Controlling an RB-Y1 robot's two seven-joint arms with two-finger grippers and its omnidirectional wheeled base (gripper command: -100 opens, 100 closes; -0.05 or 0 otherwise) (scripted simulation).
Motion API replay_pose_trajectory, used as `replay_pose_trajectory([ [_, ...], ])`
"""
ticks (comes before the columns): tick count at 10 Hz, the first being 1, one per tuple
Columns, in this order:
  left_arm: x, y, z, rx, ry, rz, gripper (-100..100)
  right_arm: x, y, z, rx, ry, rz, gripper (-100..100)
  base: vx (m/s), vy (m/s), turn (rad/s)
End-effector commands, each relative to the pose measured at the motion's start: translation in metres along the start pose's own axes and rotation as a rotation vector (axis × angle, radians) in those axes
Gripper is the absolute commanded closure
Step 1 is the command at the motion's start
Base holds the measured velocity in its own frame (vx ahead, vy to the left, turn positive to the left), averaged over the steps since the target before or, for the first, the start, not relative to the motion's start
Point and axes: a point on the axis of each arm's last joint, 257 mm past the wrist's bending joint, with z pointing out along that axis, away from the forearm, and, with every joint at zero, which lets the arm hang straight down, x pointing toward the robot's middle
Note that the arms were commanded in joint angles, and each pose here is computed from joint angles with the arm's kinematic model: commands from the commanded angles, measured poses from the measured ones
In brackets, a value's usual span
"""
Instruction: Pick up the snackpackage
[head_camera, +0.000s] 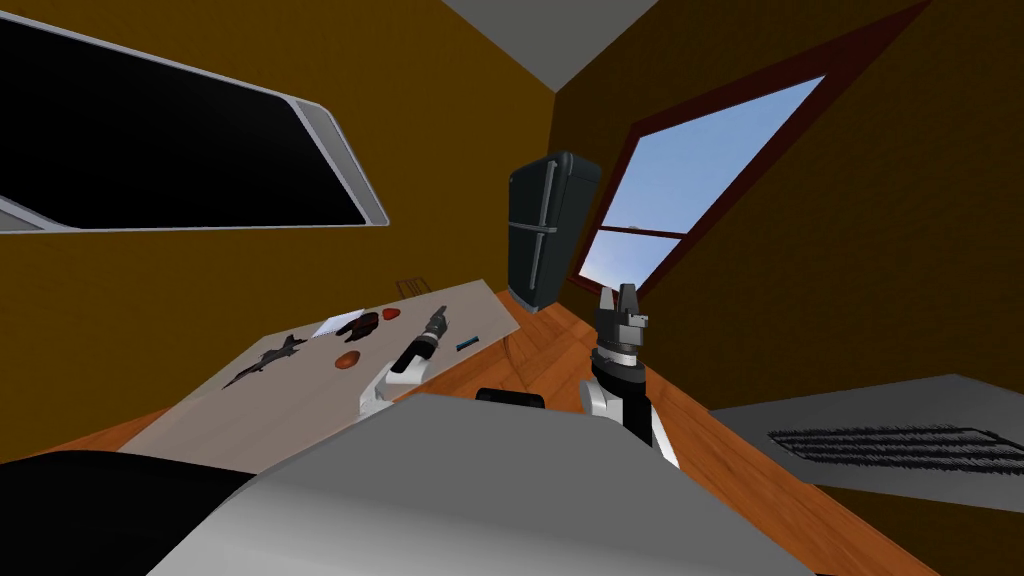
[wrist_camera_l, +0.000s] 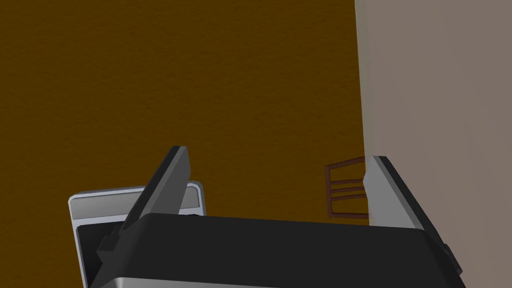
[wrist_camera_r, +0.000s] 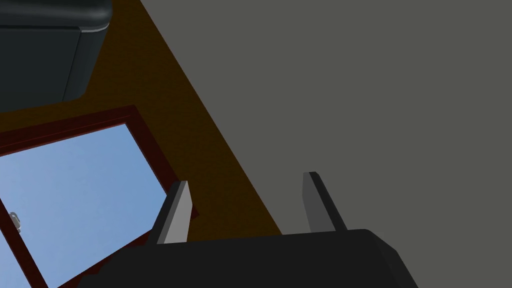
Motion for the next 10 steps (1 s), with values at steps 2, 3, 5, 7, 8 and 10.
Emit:
replay_pose_trajectory([
  [2, -0.021, 0.033, 0.003, -0.098, -0.029, -0.006, -100, 0.0, 0.0, 0.0, 0.0, 0.0, 0.0, 0, -0.011, -0.01, -0.049],
  [3, -0.035, 0.046, 0.006, -0.143, -0.052, -0.014, -100, 0.0, 0.0, 0.0, 0.0, 0.0, 0.0, 0, -0.009, -0.012, -0.066],
  [5, -0.053, 0.077, 0.005, -0.231, -0.085, -0.026, -100, 0.0, 0.0, 0.0, 0.0, 0.0, 0.0, 0, -0.005, -0.01, -0.074],
  [7, -0.07, 0.102, 0.003, -0.306, -0.119, -0.041, -100, 0.0, 0.0, 0.0, 0.0, 0.0, 0.0, 0, -0.001, -0.007, -0.074],
  [8, -0.071, 0.111, 0.0, -0.335, -0.122, -0.043, -100, 0.0, 0.0, 0.0, 0.0, 0.0, 0.0, 0, 0.002, -0.005, -0.053],
  [10, -0.087, 0.135, -0.005, -0.411, -0.157, -0.062, -100, 0.0, 0.0, 0.0, 0.0, 0.0, 0.0, 0, 0.006, -0.009, -0.08],
])
